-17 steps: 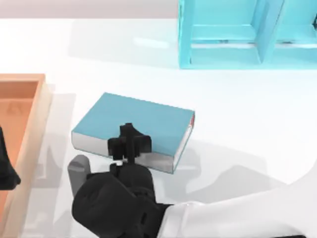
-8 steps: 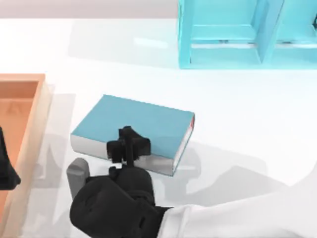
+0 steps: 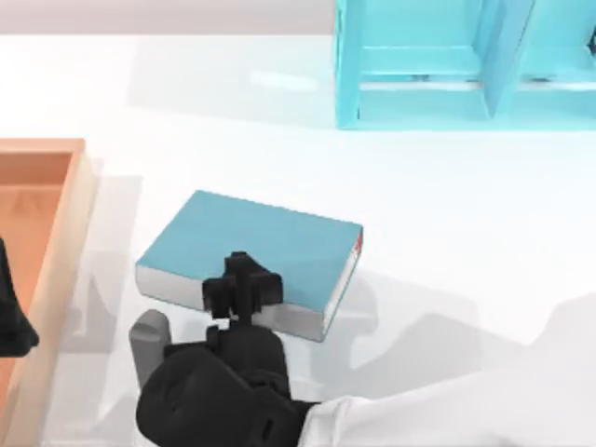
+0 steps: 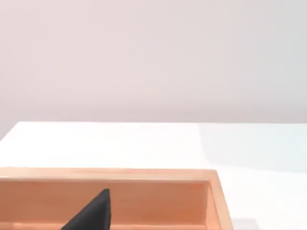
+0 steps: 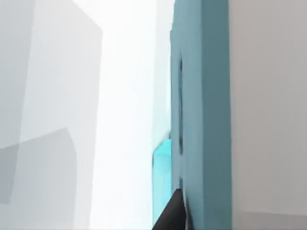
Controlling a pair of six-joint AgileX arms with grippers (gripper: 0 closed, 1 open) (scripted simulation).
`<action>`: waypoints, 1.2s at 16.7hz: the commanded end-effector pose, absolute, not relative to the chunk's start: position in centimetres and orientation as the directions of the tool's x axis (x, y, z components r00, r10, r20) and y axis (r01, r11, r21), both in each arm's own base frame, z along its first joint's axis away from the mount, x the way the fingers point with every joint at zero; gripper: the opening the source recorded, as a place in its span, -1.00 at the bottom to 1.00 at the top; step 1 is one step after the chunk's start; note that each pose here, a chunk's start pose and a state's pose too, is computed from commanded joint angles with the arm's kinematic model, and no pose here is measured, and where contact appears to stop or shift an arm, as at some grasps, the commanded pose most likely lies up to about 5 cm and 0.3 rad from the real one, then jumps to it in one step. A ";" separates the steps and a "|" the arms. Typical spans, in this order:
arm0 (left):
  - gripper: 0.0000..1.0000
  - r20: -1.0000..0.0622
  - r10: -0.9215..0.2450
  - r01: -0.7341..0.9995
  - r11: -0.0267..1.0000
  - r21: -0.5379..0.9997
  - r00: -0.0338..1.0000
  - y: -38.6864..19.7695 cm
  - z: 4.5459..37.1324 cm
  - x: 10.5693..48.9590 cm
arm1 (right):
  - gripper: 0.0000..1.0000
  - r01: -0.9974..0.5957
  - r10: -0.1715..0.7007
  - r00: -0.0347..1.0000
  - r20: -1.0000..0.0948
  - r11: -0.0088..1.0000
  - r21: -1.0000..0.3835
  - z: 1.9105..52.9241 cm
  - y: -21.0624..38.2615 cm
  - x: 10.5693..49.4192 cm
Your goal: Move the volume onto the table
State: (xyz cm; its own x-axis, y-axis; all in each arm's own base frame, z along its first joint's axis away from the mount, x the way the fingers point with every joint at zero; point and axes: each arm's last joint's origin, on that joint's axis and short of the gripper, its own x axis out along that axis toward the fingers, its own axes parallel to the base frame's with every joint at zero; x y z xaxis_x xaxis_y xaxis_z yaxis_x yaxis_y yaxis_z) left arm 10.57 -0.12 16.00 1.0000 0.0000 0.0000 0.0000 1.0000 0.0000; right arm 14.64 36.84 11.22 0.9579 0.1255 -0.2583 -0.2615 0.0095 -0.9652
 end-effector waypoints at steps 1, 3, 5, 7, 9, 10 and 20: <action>1.00 0.000 0.000 0.000 1.000 0.000 1.000 -0.1 16.0 10.6 | -1.00 -0.262 0.124 0.958 -0.259 0.008 -0.965 10.7 36.8 14.7; 1.00 0.000 0.000 0.000 1.000 0.000 1.000 -0.1 16.0 10.6 | -1.00 -0.262 0.122 0.958 -0.259 0.004 -0.965 10.2 36.7 14.7; 1.00 0.000 0.000 0.000 1.000 0.000 1.000 -0.1 16.0 10.6 | -1.00 -0.262 0.122 0.958 -0.259 0.004 -0.965 10.2 36.7 14.7; 1.00 0.000 0.000 0.000 1.000 0.000 1.000 -0.1 16.0 10.6 | -0.85 -0.262 0.122 0.958 -0.259 0.004 -0.965 10.2 36.7 14.7; 1.00 0.000 0.000 0.000 1.000 0.000 1.000 -0.1 16.0 10.6 | -0.55 -0.262 0.122 0.958 -0.259 0.004 -0.965 10.2 36.7 14.7; 1.00 0.000 0.000 0.000 1.000 0.000 1.000 -0.1 16.0 10.6 | -0.40 -0.262 0.122 0.958 -0.259 0.004 -0.965 10.2 36.7 14.7; 1.00 0.000 0.000 0.000 1.000 0.000 1.000 -0.1 16.0 10.6 | 1.00 -0.262 0.122 0.958 -0.259 0.004 -0.965 10.2 36.7 14.7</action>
State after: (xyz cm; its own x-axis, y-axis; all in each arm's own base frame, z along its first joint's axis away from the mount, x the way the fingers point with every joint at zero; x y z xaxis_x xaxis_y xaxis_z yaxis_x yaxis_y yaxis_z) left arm 10.57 -0.12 16.00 1.0000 0.0000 0.0000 0.0000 1.0000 0.0000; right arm 14.67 36.74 10.18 0.9581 0.1217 -0.2594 -0.2619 0.0044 -0.9651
